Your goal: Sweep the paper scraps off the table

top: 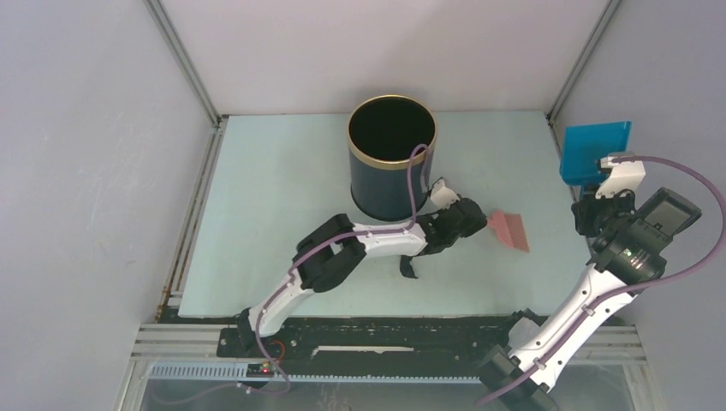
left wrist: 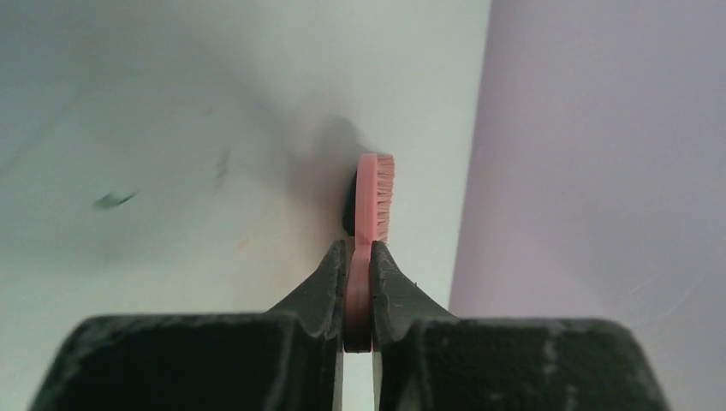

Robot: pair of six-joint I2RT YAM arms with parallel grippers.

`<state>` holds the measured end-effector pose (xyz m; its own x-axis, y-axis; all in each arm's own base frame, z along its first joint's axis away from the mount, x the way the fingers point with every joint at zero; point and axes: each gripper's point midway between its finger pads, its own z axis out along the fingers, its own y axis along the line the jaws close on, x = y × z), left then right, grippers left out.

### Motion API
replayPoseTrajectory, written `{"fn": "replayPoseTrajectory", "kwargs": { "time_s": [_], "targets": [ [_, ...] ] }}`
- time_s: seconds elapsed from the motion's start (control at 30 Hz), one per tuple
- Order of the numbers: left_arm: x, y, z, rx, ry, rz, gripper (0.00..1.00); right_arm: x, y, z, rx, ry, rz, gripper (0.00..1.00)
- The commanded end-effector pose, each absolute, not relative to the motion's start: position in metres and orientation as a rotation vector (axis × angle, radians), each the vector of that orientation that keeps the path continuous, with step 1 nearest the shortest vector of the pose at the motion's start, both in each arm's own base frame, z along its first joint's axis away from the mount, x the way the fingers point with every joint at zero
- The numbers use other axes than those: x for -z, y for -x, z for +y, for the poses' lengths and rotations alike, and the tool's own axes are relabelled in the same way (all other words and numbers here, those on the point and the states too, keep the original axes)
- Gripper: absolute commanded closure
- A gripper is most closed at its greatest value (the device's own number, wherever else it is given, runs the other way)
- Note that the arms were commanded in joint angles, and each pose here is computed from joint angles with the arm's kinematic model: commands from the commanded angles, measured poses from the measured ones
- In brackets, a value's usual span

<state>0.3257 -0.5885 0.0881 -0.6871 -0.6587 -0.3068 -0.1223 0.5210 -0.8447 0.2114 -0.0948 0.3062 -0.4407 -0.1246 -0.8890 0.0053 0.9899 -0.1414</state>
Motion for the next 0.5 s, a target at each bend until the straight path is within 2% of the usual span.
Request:
{"fn": "replayPoseTrajectory", "kwargs": {
  "time_s": [0.0,0.1,0.27,0.47],
  "targets": [
    [-0.113,-0.304,-0.537,1.035,0.622,2.166,1.0,-0.329,-0.212,-0.084,0.158,0.141,1.947,1.0],
    [-0.087,-0.28,-0.502,0.99,0.655,2.283,1.0,-0.328,-0.213,-0.076,0.11,0.144,1.945,1.0],
    [-0.073,-0.243,-0.441,0.928,0.642,2.297,1.0,-0.322,-0.216,-0.061,-0.017,0.145,1.955,1.0],
    [-0.09,-0.212,-0.381,0.851,0.574,2.25,1.0,-0.32,-0.221,-0.053,-0.094,0.15,1.956,1.0]
  ]
}}
